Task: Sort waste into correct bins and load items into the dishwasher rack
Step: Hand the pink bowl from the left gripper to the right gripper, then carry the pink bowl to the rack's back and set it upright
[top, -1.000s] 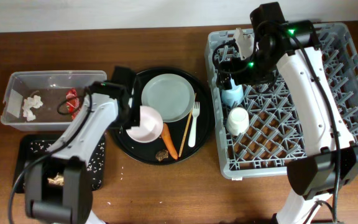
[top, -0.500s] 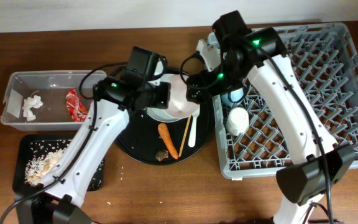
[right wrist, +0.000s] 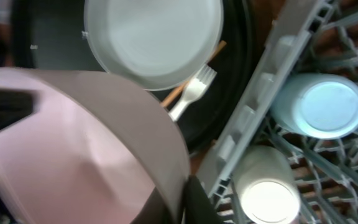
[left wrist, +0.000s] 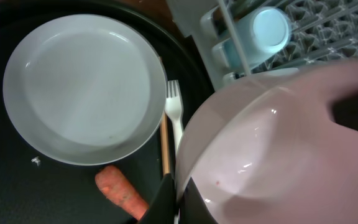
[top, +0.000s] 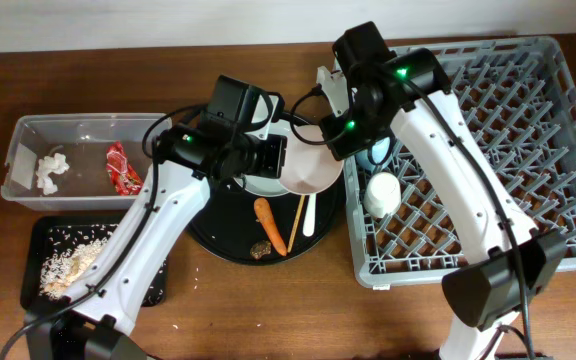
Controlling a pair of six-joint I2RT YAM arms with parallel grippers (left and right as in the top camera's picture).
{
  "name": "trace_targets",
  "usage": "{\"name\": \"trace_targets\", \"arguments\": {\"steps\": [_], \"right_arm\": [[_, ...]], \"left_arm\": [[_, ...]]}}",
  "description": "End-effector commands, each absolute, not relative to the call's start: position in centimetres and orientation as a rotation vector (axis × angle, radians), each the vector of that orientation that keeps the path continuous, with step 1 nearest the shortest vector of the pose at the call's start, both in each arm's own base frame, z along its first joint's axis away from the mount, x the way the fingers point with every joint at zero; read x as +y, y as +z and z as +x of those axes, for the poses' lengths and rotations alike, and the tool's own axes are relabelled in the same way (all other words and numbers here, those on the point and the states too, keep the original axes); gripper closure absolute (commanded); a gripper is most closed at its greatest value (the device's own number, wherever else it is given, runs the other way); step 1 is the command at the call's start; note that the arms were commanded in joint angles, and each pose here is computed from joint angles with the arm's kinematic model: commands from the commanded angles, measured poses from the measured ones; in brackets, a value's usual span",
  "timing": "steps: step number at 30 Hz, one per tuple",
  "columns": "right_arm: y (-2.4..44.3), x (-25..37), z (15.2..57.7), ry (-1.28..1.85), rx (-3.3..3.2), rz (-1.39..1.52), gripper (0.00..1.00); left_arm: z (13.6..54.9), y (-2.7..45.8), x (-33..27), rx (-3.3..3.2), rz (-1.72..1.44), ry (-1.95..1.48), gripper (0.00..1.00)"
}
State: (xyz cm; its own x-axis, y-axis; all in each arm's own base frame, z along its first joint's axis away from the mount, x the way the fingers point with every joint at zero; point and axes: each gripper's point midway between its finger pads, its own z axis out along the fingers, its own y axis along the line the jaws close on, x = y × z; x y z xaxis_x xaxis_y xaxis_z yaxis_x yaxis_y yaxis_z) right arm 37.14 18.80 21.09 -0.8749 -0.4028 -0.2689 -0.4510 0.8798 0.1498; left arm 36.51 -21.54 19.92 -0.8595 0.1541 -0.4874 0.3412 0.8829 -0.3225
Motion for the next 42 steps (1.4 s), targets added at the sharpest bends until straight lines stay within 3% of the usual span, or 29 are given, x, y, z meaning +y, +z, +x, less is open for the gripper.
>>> {"name": "trace_targets", "arguments": {"steps": [1, 3, 6, 11, 14, 21, 27, 32, 38, 42], "right_arm": [[21.7, 20.3, 36.9, 0.397, 2.793, -0.663, 0.96], [21.8, 20.4, 37.1, 0.397, 2.781, -0.662, 0.96], [21.5, 18.8, 38.1, 0.250, 2.775, -0.633, 0.96], [21.9, 18.5, 39.5, 0.225, 2.726, -0.602, 0.96], [22.5, 14.9, 42.7, 0.060, 2.678, -0.403, 0.96], [25.4, 0.6, 48.6, -0.387, 2.495, -0.024, 0.96], [29.4, -9.8, 49.9, -0.862, 2.242, 0.314, 0.96], [26.7, -11.5, 52.2, -1.155, 2.186, 0.302, 0.96], [18.5, -8.8, 54.5, -1.377, 2.304, 0.031, 0.96], [16.6, -7.0, 54.6, -1.417, 2.329, -0.069, 0.96]], "left_arm": [[36.5, 20.9, -22.2, 2.569, 0.365, -0.604, 0.94], [36.6, 21.1, -22.5, 2.555, 0.373, -0.626, 0.85], [37.1, 22.5, -22.8, 2.513, 0.376, -0.651, 0.55], [37.9, 25.7, -21.6, 2.427, 0.345, -0.596, 0.36], [38.1, 27.8, -19.1, 2.376, 0.284, -0.571, 0.27], [37.7, 26.5, -14.6, 2.472, 0.155, -0.440, 0.17], [36.5, 25.0, -13.5, 2.553, 0.134, -0.372, 0.16], [36.4, 24.1, -13.4, 2.578, 0.133, -0.367, 0.17], [36.3, 24.1, -13.4, 2.579, 0.133, -0.366, 0.16], [36.3, 24.1, -13.4, 2.580, 0.132, -0.366, 0.16]]}}
